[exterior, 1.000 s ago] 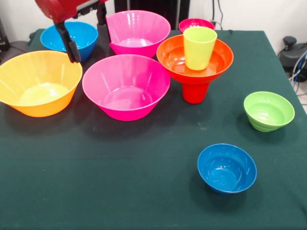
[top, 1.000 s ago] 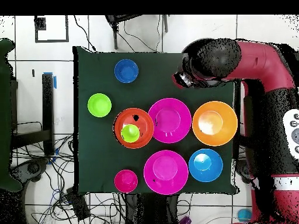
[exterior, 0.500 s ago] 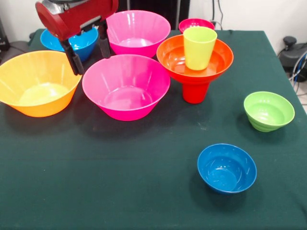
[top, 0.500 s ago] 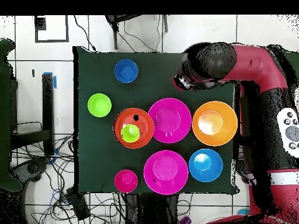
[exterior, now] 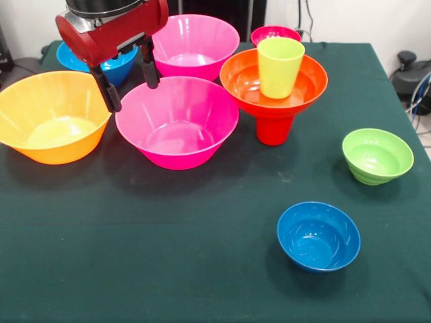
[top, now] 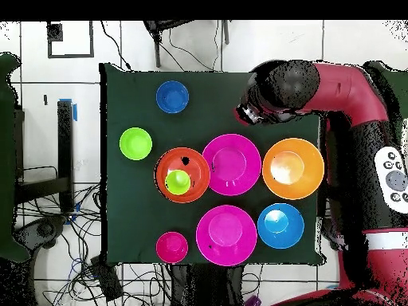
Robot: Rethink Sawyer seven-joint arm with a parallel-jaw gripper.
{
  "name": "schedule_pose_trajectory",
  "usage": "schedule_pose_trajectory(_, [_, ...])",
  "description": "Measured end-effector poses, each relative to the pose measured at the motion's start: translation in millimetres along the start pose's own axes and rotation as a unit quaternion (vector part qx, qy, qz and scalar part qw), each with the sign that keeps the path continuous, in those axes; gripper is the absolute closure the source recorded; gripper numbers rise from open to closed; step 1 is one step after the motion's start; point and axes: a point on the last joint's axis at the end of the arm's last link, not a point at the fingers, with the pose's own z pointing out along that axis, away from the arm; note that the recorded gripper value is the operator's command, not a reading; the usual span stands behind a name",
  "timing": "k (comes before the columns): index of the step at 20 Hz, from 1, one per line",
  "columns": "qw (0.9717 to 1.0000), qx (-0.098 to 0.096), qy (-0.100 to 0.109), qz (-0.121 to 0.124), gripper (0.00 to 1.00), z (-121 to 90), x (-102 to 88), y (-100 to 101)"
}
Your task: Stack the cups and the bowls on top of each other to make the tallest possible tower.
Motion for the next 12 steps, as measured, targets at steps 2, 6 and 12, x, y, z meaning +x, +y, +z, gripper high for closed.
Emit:
schedule_pose_trajectory(2, [1.0, 0.0, -0.001, -0.001, 0.0, -0.3, -0.8, 0.3])
schedule_pose_trajectory(6, [1.0, -0.001, -0.003, -0.002, 0.0, -1.0, -3.1, 1.3])
schedule_pose_trajectory(12, [0.9998, 0.002, -0.019, -0.006, 0.0, -4.2, -10.6, 1.2])
